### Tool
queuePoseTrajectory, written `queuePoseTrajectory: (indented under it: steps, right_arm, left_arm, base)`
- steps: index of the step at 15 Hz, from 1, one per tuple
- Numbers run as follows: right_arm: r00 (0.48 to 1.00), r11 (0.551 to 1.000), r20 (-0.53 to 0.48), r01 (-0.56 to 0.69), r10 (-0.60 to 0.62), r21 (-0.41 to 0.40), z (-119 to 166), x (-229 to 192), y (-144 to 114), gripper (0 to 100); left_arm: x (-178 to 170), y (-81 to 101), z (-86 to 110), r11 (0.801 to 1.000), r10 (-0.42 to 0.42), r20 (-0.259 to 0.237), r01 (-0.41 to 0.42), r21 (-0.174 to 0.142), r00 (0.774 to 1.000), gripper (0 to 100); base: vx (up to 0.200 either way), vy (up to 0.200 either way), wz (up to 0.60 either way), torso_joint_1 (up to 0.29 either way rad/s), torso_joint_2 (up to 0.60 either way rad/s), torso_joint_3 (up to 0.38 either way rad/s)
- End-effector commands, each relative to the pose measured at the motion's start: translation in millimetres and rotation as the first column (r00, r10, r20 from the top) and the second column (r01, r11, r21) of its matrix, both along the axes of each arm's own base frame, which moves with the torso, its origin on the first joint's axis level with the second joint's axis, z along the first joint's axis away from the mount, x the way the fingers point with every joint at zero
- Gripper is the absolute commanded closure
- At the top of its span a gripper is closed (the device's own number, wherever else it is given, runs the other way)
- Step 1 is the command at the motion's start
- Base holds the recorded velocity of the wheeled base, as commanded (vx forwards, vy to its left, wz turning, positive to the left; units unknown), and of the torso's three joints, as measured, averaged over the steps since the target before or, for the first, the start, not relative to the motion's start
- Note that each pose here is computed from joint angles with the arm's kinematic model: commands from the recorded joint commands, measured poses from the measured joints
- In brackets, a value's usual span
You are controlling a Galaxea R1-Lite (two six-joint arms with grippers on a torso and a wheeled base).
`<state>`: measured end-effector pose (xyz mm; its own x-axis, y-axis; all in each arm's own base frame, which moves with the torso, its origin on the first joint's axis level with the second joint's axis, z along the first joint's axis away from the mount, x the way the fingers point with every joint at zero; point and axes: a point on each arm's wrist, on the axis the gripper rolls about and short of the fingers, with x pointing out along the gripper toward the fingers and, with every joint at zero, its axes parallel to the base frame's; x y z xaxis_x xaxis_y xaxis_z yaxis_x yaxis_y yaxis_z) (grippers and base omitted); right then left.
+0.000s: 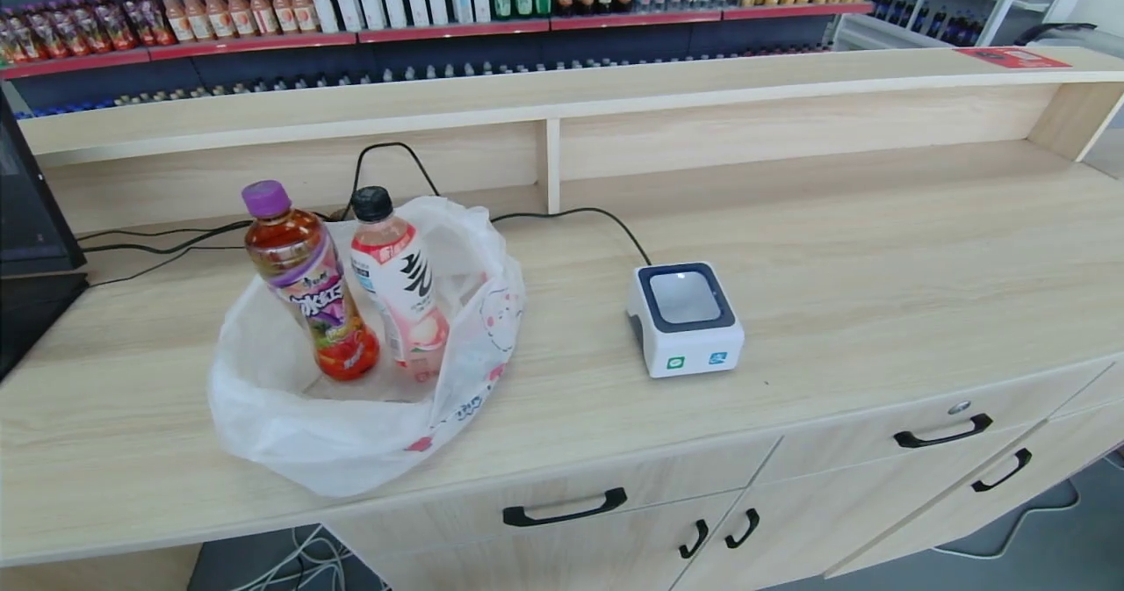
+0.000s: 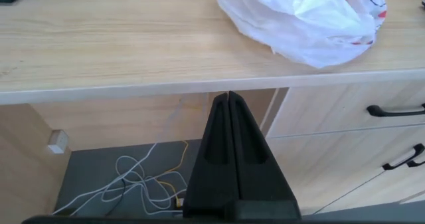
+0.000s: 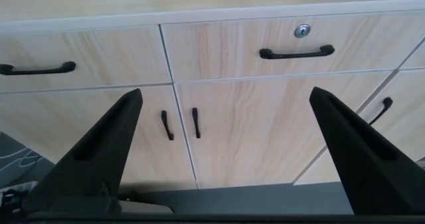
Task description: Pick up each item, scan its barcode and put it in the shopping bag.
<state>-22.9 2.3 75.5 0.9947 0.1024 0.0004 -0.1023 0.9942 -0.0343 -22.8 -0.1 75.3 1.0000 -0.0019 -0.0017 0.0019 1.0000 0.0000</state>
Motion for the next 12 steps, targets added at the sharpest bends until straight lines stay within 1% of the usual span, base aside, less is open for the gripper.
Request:
queuePoseTrajectory:
  steps: [1,12]
  right_arm:
    - [1.0,1.0,0.001,0.0,0.0,0.001,0.1,0.0,0.0,0]
    - [1.0,1.0,0.001,0.0,0.0,0.001,0.1,0.0,0.0,0]
  left_arm:
    - [0.0,0.0,0.0,1.0,0.0,0.0,0.0,0.0,1.0,100]
    - [0.0,0.0,0.0,1.0,0.0,0.0,0.0,-0.003,1.0,100]
  base:
    - [0.0,-0.2,0.0,0.002,0.0,0.002]
    - [0.0,-0.2,0.0,0.001,0.0,0.003]
